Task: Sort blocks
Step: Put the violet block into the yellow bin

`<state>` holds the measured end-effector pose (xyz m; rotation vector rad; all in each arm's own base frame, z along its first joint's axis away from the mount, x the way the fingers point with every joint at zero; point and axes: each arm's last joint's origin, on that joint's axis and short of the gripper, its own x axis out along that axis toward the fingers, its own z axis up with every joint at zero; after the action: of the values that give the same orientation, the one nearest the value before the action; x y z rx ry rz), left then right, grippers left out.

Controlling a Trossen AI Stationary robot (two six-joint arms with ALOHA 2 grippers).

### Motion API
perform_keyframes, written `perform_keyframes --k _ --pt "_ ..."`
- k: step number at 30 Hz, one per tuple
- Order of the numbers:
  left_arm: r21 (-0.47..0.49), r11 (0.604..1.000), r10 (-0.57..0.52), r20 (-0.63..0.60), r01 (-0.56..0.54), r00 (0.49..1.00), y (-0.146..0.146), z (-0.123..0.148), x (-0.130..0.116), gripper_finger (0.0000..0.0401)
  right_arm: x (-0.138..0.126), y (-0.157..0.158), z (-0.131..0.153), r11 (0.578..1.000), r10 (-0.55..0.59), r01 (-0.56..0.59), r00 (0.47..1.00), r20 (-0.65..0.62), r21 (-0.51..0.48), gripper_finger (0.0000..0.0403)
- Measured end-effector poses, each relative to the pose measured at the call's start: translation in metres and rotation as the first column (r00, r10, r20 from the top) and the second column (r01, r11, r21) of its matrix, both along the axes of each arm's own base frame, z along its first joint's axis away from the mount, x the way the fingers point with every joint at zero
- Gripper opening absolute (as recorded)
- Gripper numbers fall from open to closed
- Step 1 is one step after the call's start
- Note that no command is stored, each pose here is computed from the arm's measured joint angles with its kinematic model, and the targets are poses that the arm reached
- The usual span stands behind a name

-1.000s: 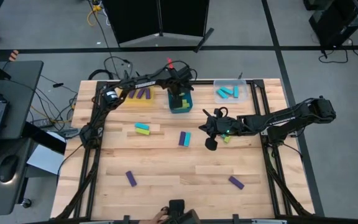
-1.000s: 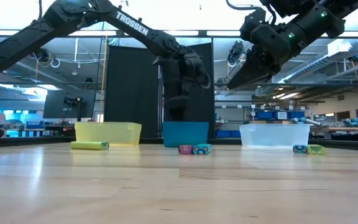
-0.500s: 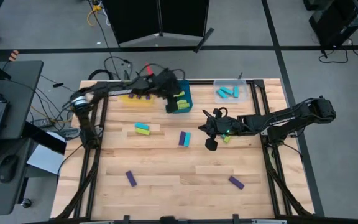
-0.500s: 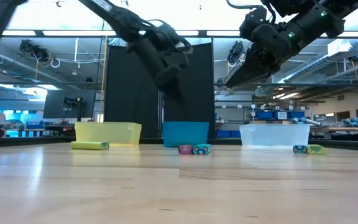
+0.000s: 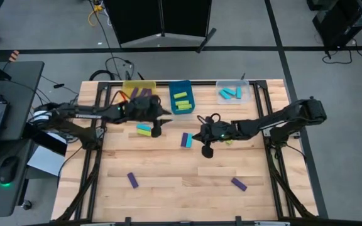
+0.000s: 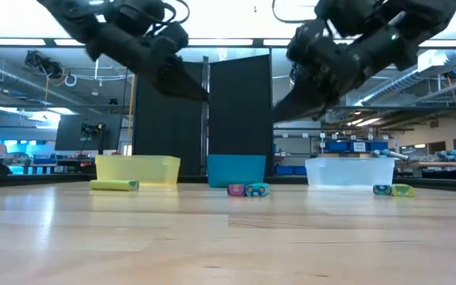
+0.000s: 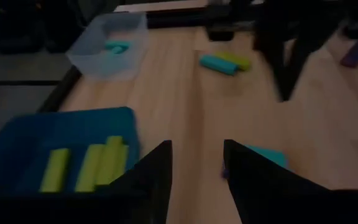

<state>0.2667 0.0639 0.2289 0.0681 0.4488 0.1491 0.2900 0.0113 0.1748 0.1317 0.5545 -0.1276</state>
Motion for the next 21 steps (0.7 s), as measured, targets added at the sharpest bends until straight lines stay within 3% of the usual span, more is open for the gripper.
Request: perform_keyframes --k 7,14,18,21 --pt "0.020 0.999 -0.031 0.042 0.030 0.999 -0.026 -0.024 -0.011 0.0150 0.027 -0.002 0.002 1.000 0.030 -0.029 0.986 -0.163 0.009 0.0035" --pt "0.031 0.999 -0.035 0.152 0.031 0.988 -0.035 -0.038 -0.019 0.0150 0.055 -0.017 -0.006 0.995 0.056 -0.082 0.917 -0.395 -0.051 0.0016" --pt "-0.004 1.000 -0.026 0.150 0.027 0.988 -0.038 -0.050 -0.026 0.0150 0.067 -0.024 -0.007 0.991 0.072 -0.113 0.895 -0.441 -0.069 0.0008" --pt "-0.032 0.999 -0.016 0.132 0.021 0.991 -0.039 -0.057 -0.031 0.0150 0.070 -0.030 -0.011 0.991 0.109 -0.134 0.884 -0.455 -0.023 0.0014"
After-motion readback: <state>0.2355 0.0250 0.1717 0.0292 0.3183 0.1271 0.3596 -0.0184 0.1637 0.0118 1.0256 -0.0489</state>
